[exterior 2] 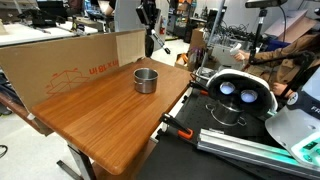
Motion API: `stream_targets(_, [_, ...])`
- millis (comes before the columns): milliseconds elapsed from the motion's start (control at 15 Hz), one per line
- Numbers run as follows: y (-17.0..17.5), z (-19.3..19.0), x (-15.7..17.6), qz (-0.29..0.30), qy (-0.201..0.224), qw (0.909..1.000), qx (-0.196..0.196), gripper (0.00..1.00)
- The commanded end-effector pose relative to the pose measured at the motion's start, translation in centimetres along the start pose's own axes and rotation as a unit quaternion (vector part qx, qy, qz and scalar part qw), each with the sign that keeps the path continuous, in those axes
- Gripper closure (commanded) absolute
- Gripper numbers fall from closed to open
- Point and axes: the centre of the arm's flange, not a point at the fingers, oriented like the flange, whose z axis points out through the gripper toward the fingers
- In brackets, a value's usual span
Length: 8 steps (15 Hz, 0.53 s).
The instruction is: Pick up the pen from the silver pot and put it on the table
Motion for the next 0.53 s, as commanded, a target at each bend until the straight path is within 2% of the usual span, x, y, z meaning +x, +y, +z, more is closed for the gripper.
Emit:
stream_targets(0, [1.7, 0.6, 3.2, 0.002, -0.034, 0.9994, 0.003, 0.95])
stream_targets(467, [2.7, 6.2, 6.7, 0.015, -0.085, 0.9963, 0.003, 0.95])
